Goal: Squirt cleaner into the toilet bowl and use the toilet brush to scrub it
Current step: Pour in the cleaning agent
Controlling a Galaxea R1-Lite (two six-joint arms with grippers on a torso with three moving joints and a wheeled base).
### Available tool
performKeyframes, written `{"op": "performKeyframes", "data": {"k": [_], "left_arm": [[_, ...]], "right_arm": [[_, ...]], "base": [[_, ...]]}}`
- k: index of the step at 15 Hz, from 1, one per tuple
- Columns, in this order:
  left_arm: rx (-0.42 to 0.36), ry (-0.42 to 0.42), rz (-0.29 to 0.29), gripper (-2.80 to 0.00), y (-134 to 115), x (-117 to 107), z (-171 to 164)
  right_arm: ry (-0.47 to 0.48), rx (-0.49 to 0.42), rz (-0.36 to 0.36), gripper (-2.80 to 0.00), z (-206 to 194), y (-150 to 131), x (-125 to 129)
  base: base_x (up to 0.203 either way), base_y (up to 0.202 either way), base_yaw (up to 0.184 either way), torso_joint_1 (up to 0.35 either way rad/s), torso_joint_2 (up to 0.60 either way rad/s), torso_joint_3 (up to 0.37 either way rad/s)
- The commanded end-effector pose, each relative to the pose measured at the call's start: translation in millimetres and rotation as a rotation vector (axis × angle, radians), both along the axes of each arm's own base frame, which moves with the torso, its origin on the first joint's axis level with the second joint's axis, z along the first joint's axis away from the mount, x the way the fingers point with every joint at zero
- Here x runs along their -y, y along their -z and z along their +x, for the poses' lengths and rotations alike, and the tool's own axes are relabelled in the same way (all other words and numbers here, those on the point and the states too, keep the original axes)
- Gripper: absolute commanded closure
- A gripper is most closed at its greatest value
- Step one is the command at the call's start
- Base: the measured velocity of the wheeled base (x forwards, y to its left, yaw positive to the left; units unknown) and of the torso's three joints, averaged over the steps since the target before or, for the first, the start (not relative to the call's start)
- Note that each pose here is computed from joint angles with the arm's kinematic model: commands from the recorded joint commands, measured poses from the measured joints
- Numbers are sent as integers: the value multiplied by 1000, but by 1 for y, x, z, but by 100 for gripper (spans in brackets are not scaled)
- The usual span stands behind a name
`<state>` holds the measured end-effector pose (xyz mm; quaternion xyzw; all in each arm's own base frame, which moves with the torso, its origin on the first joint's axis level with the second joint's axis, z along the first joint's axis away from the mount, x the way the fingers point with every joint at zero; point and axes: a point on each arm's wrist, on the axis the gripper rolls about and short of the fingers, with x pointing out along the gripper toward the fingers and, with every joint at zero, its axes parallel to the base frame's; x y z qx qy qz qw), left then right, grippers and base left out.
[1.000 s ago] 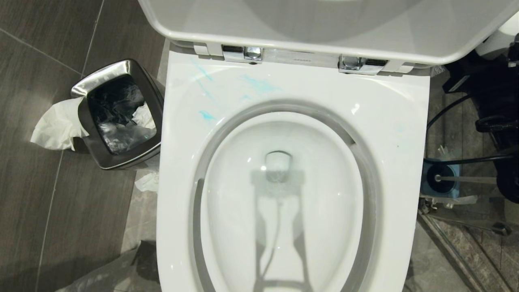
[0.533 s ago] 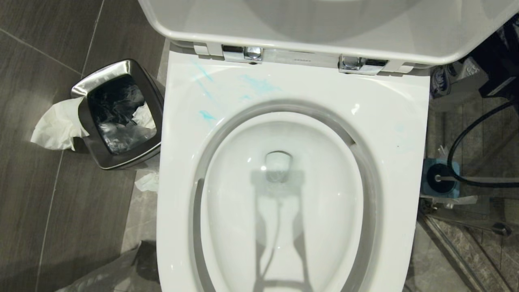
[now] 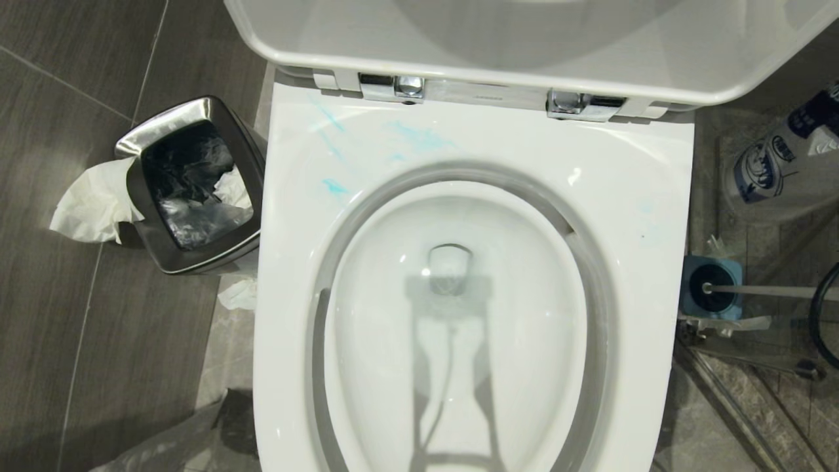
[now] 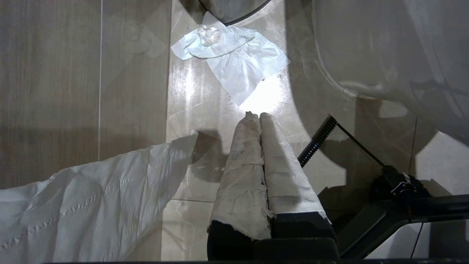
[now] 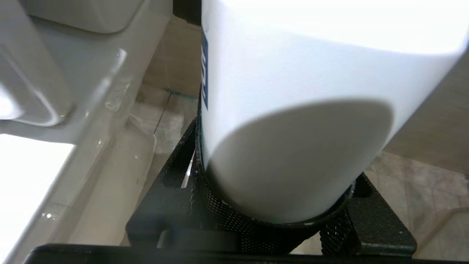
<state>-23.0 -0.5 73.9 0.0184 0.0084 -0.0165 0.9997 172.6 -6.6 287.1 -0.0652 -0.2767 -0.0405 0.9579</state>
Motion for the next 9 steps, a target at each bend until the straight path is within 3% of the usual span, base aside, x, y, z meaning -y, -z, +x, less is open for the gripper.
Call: {"op": "performKeyframes", "data": {"k": [1, 4, 9], "left_arm": [[-1, 0, 0, 0, 0, 0, 0], [-1, 1, 0, 0, 0, 0, 0], [-1, 1, 1, 0, 0, 0, 0]], "right_arm": [[-3, 13, 0, 0, -17, -1, -1], [-3, -31, 1, 0, -28, 10, -1], [4, -41, -2, 0, -39, 0, -1]], "base": [[0, 0, 0, 0, 0, 0], [0, 0, 0, 0, 0, 0], [0, 0, 0, 0, 0, 0]]}}
